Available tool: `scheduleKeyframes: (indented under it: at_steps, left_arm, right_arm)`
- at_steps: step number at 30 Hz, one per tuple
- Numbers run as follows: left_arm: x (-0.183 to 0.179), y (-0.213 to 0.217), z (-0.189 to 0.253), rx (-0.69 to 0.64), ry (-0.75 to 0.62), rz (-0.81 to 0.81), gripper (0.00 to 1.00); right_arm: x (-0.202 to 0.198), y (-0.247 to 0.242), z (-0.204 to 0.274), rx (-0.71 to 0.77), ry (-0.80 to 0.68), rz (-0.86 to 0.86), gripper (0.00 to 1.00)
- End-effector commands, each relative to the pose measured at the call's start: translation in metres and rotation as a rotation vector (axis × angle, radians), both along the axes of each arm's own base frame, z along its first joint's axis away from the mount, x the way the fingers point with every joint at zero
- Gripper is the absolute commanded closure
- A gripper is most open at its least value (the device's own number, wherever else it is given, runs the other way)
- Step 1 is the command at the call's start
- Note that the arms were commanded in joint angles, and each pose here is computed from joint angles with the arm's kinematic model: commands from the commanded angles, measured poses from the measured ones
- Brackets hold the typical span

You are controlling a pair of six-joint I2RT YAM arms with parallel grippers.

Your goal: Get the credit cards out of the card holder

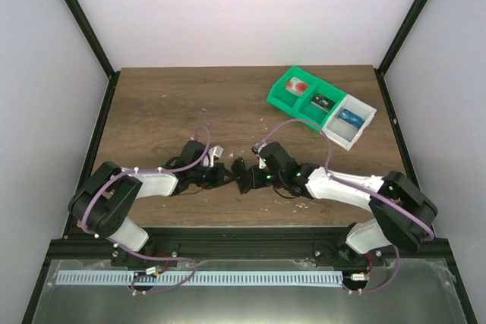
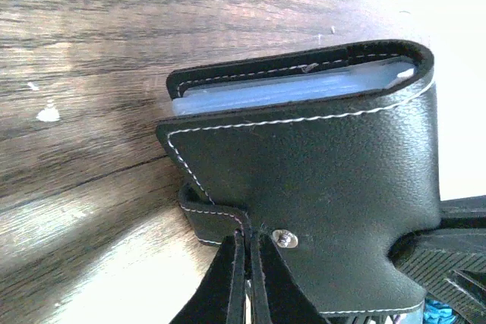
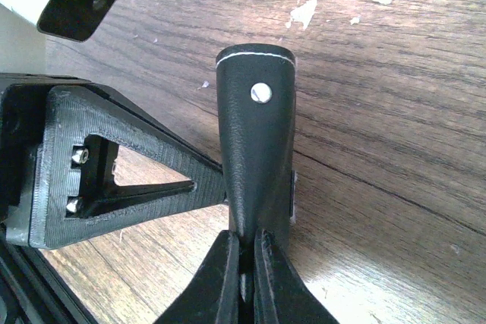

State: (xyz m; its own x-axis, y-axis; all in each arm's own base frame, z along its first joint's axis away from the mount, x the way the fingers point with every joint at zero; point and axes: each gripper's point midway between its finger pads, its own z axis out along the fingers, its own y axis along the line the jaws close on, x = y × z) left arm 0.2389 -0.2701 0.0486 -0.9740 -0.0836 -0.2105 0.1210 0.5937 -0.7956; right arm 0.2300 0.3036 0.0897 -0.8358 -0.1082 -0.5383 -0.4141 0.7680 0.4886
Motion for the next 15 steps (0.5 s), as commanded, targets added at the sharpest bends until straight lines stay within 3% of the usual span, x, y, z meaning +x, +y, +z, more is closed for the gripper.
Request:
scheduleKeyframes:
  at_steps: [1, 11, 15]
  left_arm:
    - [0.006, 0.004, 0.003, 0.021, -0.021, 0.027, 1.0]
    - [-0.002, 0.015, 0.012, 0.057, -0.051, 0.03, 1.0]
    - [-0.006, 0.02, 0.017, 0.057, -0.065, 0.041, 1.0]
  right_arm:
    - [0.003, -0.001, -0.003, 0.011, -0.036, -0.028, 0.99]
    - [0.01, -0.018, -0.029, -0.072, -0.014, -0.113, 0.99]
    - [0.008, -0.022, -0.04, -0.119, 0.019, -0.117, 0.89]
